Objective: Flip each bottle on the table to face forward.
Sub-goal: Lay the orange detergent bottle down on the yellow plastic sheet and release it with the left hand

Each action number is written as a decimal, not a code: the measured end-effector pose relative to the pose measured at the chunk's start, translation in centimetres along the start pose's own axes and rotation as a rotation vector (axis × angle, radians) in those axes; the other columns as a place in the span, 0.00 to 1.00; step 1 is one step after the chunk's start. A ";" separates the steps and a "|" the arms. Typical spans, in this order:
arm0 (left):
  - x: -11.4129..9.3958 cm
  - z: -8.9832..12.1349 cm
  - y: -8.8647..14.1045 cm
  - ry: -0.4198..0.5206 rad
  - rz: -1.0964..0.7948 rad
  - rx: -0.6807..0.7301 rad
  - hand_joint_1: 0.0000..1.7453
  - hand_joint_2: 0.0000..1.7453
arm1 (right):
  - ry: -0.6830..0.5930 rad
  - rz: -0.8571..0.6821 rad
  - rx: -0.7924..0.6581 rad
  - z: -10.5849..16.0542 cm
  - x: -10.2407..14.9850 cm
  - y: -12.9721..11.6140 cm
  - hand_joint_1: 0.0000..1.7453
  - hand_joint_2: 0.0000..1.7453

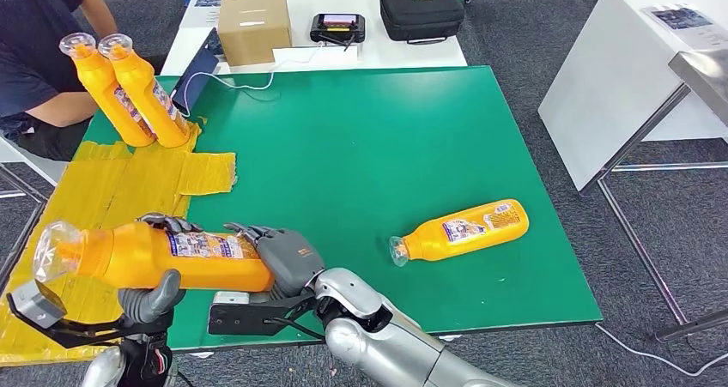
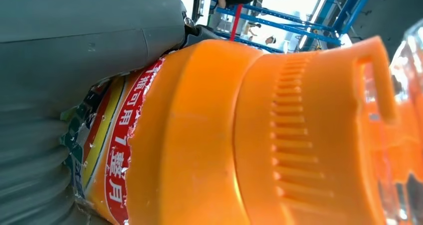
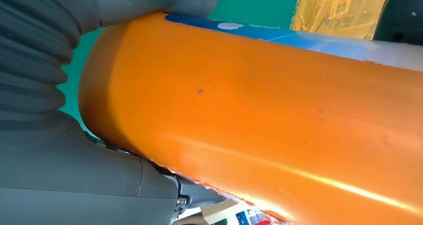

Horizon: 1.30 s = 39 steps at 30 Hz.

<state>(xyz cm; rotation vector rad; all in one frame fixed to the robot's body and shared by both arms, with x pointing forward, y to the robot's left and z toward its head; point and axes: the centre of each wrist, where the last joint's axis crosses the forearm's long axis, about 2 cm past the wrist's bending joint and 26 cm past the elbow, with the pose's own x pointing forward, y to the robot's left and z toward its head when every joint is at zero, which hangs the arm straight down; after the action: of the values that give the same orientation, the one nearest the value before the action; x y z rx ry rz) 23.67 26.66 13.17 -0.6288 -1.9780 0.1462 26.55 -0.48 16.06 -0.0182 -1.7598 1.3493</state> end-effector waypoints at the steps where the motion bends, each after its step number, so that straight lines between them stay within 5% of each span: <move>1: 0.0 0.0 0.0 -0.002 -0.005 -0.001 1.00 1.00 | 0.000 -0.001 -0.001 0.0 0.0 0.0 1.00 1.00; 5: 0.0 -0.2 0.0 -0.010 -0.075 -0.001 1.00 1.00 | 0.002 -0.016 -0.041 0.2 -0.2 0.1 0.03 1.00; 6: 0.0 -0.3 0.0 -0.012 -0.121 0.000 1.00 1.00 | 0.007 -0.023 -0.063 0.4 -0.4 0.1 0.00 1.00; 17: 1.8 -2.7 1.8 -0.041 -1.027 0.028 1.00 1.00 | 0.079 -0.076 -0.298 4.0 -3.8 -3.3 0.00 1.00; 22: 2.7 -3.3 3.8 -0.034 -1.698 0.000 1.00 1.00 | 0.077 -0.109 -0.393 6.4 -4.9 -5.3 0.00 1.00; 25: 2.7 -3.0 5.5 0.017 -1.931 -0.068 1.00 1.00 | 0.071 -0.122 -0.444 7.7 -5.5 -6.8 0.00 1.00; 31: 2.1 -1.7 9.7 0.217 -2.107 -0.279 1.00 1.00 | 0.055 -0.128 -0.528 9.5 -6.2 -9.0 0.00 1.00; 39: 1.5 -0.8 13.2 0.411 -2.080 -0.465 1.00 1.00 | 0.046 -0.123 -0.539 9.9 -6.2 -9.4 0.00 1.00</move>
<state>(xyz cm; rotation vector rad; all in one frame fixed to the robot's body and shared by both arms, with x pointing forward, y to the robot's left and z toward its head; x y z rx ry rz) 28.67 38.57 9.99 1.1961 -1.3571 -1.5339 28.34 -14.98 19.39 -0.2319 -2.0000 0.7521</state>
